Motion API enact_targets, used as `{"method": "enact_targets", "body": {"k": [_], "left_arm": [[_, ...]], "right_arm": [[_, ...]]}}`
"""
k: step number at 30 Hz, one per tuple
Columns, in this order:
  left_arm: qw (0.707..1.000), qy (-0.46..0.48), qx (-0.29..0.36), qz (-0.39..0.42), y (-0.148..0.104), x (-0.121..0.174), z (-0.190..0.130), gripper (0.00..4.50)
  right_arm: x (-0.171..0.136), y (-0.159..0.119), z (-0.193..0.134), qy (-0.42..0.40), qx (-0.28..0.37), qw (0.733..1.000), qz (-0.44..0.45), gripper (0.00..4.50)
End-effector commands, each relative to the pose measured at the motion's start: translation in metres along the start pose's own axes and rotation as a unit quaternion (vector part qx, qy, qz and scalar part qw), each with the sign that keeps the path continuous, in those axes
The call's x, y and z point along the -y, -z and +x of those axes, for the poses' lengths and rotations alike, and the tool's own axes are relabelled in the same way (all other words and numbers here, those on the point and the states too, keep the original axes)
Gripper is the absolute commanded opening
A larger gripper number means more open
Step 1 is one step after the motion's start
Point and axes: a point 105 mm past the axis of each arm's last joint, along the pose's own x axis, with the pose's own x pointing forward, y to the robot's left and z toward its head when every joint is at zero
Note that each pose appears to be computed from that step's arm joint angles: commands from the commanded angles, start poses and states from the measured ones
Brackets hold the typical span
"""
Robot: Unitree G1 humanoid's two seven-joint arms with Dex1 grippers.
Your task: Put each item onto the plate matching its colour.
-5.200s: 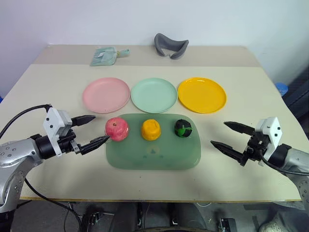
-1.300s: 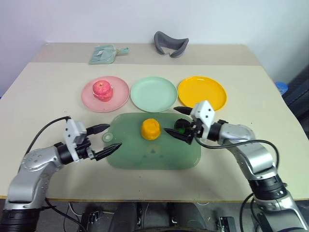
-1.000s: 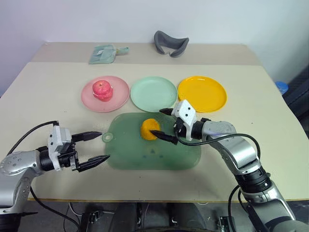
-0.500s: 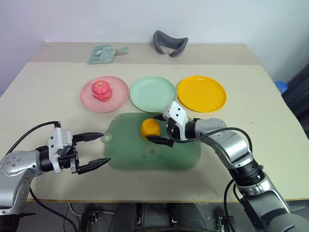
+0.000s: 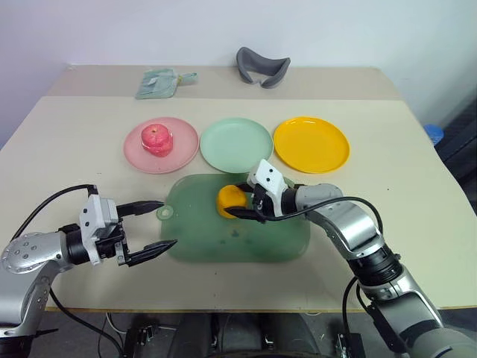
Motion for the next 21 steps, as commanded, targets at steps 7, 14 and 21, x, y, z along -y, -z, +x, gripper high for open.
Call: {"method": "enact_targets", "body": {"k": [7,14,21], "left_arm": [[0.999,-0.019,0.040,0.006,-0.017,-0.003,0.013,4.50],[0.996,-0.035,0.080,0.019,-0.035,-0.007,0.038,4.50],[0.995,-0.045,0.086,0.026,-0.044,-0.008,0.039,4.50]], "right_arm": [[0.125,-0.092,-0.098,0.250,0.159,0.955,-0.012,2.78],[0.203,-0.029,-0.121,0.398,0.102,0.911,0.032,2.78],[0.204,0.019,-0.099,0.388,0.050,0.917,0.078,2.78]]}}
